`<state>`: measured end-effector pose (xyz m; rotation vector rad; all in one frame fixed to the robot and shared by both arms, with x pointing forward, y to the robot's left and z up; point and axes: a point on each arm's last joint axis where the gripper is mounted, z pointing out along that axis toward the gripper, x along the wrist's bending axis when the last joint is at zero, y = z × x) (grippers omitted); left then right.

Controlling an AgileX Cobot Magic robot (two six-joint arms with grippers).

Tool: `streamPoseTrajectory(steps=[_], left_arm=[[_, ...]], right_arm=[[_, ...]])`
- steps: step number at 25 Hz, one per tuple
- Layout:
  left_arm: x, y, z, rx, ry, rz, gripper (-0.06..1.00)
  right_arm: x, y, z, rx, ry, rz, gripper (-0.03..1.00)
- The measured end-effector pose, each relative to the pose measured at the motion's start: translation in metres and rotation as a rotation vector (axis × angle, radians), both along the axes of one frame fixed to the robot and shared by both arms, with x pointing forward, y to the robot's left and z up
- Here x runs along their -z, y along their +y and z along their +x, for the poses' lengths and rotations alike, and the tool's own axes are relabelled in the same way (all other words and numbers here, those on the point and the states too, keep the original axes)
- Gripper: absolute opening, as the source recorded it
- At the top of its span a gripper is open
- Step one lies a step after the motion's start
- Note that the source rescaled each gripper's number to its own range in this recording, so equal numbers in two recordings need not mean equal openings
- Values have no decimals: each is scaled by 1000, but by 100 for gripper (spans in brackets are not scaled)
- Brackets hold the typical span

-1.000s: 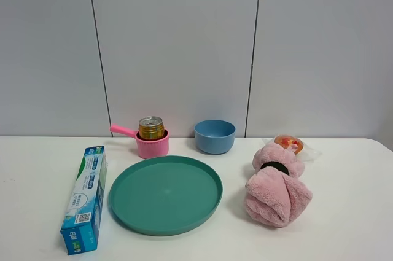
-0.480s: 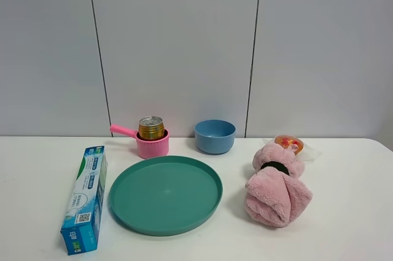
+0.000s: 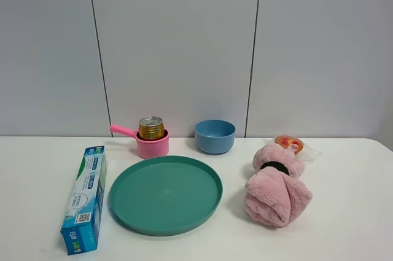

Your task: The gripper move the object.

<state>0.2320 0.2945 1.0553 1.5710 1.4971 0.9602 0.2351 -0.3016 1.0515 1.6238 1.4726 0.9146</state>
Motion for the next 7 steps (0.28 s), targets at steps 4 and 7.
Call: streamPoseTrajectory(steps=[4,7], left_arm=[[0,0,0,0,0,0,100],[0,0,0,0,0,0,100]], right_arm=[[0,0,0,0,0,0,66],[0,0,0,0,0,0,66]])
